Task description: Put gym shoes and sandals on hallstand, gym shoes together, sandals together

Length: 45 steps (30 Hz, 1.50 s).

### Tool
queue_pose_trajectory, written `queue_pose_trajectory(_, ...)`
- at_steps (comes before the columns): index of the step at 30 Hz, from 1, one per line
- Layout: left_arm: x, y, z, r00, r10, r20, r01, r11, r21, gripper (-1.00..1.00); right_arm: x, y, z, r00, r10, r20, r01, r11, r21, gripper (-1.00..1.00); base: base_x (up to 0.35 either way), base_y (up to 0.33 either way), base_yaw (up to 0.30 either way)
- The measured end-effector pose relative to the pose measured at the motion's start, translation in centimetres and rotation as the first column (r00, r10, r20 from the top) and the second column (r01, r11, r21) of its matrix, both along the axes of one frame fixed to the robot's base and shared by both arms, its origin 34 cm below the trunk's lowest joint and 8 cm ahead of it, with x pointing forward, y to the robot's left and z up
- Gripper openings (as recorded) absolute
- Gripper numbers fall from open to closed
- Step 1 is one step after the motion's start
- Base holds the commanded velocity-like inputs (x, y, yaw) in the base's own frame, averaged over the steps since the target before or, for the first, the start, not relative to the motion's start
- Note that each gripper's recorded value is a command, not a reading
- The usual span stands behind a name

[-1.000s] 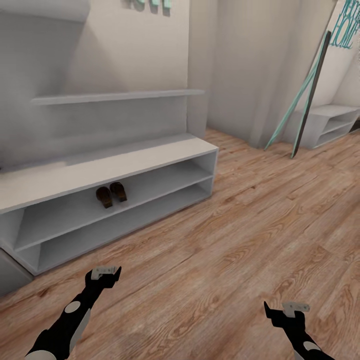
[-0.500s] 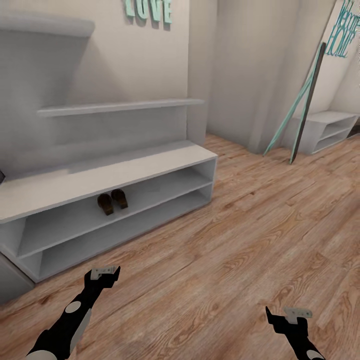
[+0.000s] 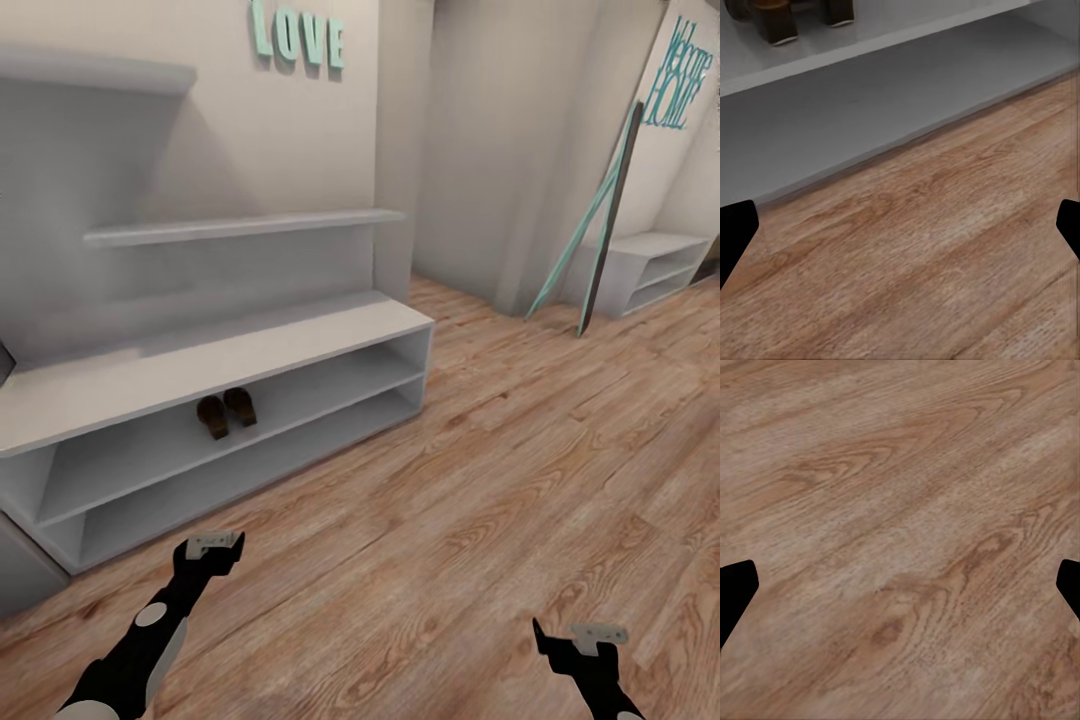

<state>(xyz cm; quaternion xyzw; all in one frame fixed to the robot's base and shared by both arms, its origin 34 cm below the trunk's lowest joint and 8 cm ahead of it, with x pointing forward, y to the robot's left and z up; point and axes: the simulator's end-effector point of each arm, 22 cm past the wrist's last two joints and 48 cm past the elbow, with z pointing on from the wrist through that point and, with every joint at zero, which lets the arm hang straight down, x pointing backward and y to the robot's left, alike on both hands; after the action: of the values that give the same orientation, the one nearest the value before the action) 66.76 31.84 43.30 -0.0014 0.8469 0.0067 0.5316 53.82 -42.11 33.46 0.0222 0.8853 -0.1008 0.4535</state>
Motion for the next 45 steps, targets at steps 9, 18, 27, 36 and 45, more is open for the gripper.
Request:
queue_pose_trajectory(9, 0.2, -0.4, 0.7, 1.0, -0.002, 0.014, 0.003, 1.0, -0.005, 1.0, 0.3, 0.0, 0.6, 1.0, 0.001, 0.016, -0.001, 1.0, -0.001, 1.0, 0.0, 0.0, 0.0)
queue_pose_trajectory(18, -0.7, -0.6, 0.0, 1.0, -0.005, -0.001, 0.005, 1.0, -0.008, 1.0, 0.4, 0.5, 0.7, 1.0, 0.005, 0.02, -0.005, 1.0, 0.005, 1.0, 0.0, 0.0, 0.0)
queue_pose_trajectory(27, -1.3, -0.8, -0.4, 1.0, -0.005, -0.01, 0.005, 1.0, -0.01, 1.0, 0.5, 1.1, 0.6, 1.0, 0.006, 0.024, -0.006, 1.0, 0.013, 1.0, 0.124, 0.0, 0.0)
queue_pose_trajectory(36, -1.3, -0.9, -0.5, 1.0, -0.006, -0.01, 0.006, 1.0, -0.013, 1.0, 0.5, 1.0, 0.6, 1.0, 0.005, 0.024, -0.006, 1.0, 0.012, 1.0, 0.332, -0.033, -0.02)
queue_pose_trajectory(45, -1.3, -1.2, -0.4, 1.0, -0.007, -0.008, 0.007, 1.0, -0.017, 1.0, 0.3, 0.6, 0.7, 1.0, 0.003, 0.026, -0.003, 1.0, 0.007, 1.0, 0.334, -0.093, -0.223)
